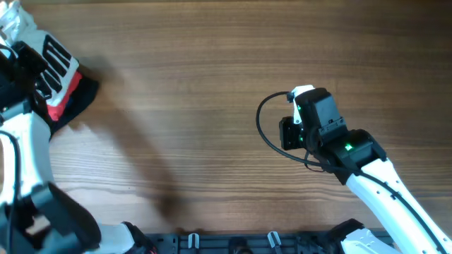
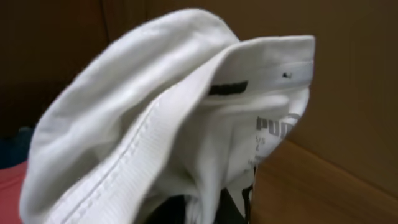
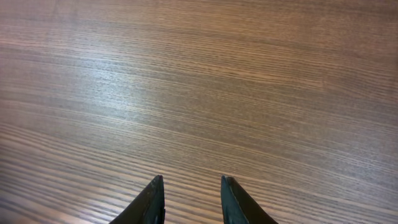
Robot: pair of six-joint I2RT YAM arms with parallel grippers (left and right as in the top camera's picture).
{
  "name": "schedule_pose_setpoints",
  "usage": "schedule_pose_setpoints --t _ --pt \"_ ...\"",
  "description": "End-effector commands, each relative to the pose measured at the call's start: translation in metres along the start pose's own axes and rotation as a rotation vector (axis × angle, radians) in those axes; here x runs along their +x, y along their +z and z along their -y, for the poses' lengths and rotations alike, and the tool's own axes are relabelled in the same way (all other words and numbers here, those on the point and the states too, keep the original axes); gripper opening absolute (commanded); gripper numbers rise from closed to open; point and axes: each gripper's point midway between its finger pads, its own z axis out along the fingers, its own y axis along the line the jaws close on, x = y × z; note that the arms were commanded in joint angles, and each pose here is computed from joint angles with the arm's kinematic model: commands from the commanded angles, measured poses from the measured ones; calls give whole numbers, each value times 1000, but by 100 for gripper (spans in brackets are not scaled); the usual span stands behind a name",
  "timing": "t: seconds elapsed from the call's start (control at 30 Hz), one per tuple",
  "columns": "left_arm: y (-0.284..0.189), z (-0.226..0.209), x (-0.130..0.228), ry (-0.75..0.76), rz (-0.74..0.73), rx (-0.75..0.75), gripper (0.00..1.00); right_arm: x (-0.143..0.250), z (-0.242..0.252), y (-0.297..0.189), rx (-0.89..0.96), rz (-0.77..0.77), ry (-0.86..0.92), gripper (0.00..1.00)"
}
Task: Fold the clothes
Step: 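Carry the shirt left and place it on the clothes stack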
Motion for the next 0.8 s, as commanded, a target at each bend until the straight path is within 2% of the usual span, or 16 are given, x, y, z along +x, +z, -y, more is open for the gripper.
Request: schedule_pose_setpoints --t 0.0,0.17,0.27,0.3,0.33,0.37,0.47,0.57,0.63,0.77 --pt "20 -29 -3 -11 31 -38 4 -6 3 -7 15 24 18 30" --pt "33 -79 6 -43 31 -121 6 -6 3 -7 15 24 33 30" --pt "35 -104 12 -61 24 -160 15 -6 3 -7 15 24 47 30" --pt "36 -115 16 -70 16 -178 33 -6 3 -7 15 25 58 30" --pt "36 -121 19 -76 9 -187 72 -6 3 -7 15 25 58 30" --pt "36 -125 20 -81 6 -182 100 -6 3 -7 15 24 58 30" --pt "31 -139 12 -177 31 -180 100 -3 3 -7 18 15 58 30" --pt "26 -132 -10 -203 42 -86 100 -1 4 -7 21 6 57 30" --pt "20 -120 -29 -216 62 -32 100 -2 4 -7 20 7 58 31" --pt "-1 -54 -60 -176 62 225 100 -2 4 -7 20 7 58 31"
